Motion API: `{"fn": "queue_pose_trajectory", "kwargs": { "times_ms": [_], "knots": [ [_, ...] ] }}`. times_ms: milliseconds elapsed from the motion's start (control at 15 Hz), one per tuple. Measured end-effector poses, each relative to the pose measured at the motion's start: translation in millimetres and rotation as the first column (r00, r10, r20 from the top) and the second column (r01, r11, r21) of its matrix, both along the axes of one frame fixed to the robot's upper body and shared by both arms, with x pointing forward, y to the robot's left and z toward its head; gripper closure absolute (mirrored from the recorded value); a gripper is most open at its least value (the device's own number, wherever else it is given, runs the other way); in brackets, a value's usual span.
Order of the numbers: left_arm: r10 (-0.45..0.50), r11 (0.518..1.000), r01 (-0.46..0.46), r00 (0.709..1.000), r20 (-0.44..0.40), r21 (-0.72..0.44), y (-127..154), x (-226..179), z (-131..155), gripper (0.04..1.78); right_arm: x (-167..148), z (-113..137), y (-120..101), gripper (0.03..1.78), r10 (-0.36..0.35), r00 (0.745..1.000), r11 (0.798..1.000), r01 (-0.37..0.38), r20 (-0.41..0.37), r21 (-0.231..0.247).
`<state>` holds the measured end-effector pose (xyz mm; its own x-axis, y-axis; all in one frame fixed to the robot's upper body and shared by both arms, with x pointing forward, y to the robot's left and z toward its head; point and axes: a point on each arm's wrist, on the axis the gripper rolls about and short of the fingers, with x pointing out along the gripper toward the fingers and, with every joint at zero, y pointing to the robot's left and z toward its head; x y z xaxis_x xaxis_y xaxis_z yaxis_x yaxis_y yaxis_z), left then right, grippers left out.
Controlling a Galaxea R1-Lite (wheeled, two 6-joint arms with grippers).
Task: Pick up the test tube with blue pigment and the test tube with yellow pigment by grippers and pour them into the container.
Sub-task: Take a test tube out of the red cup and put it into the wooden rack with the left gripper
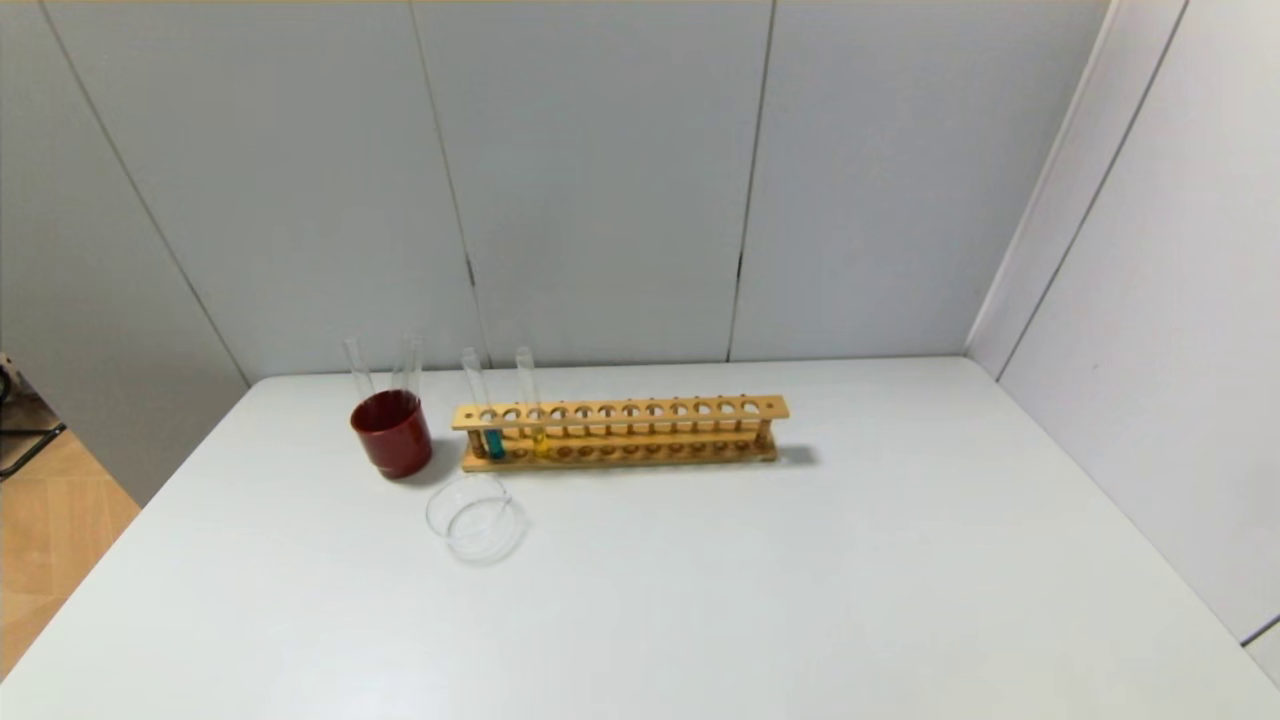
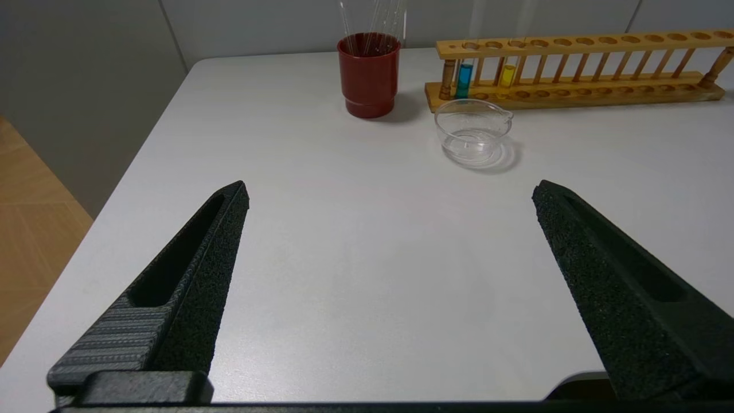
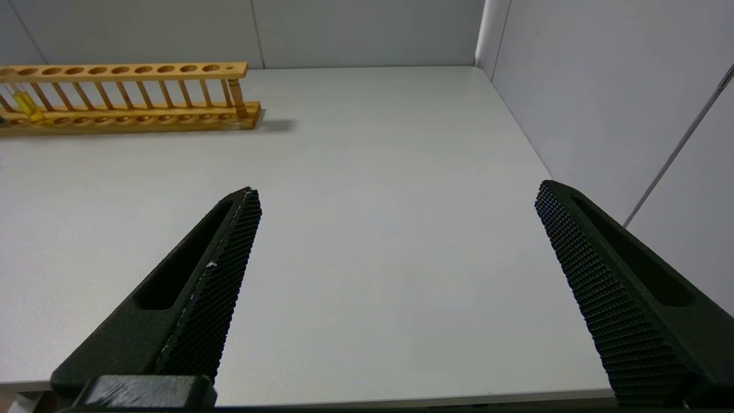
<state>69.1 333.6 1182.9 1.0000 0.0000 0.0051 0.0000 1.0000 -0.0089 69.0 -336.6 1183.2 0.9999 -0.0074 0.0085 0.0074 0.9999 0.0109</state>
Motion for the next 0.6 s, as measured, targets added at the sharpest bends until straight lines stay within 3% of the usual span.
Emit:
{"fn": "queue_pose_trajectory", "kwargs": {
  "times_ms": [600],
  "knots": [
    [0.002,1.000,-0.002,1.000,0.000,0.006,0.0,0.0,0.0,0.07,0.0,0.0,0.0,0.06,0.000,1.000,1.000,0.000,0.000,0.000]
  ]
}}
